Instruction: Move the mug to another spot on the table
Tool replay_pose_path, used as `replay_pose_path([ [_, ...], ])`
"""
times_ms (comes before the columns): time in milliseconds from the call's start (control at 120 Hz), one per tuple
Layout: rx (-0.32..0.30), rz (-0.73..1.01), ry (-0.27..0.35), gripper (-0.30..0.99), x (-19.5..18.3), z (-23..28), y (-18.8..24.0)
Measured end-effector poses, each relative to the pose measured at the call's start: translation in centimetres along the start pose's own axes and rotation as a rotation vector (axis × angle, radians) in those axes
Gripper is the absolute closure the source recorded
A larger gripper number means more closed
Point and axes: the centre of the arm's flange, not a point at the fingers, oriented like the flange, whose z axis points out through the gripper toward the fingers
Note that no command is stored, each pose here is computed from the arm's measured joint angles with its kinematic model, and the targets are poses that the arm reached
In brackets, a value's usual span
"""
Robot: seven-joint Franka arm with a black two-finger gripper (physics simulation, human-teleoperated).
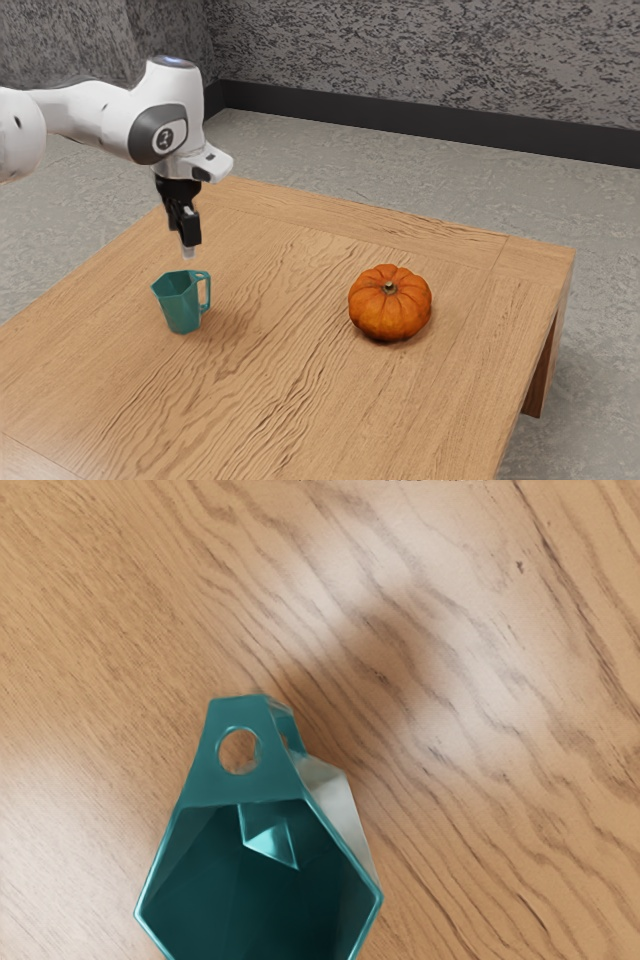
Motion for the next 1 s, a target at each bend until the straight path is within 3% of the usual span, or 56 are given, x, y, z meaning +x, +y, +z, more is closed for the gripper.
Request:
replay_pose_path([
  [350, 0.010, -0.013, 0.117, 0.00, 2.2, 7.5, -2.2],
  [733, -0.037, 0.013, 0.046, 0.00, 3.5, 12.6, -2.6],
  [900, -0.054, 0.021, 0.024, 0.06, 3.6, 14.0, -2.5],
  [1000, -0.060, 0.021, 0.018, 0.17, 3.7, 14.5, -2.4],
])
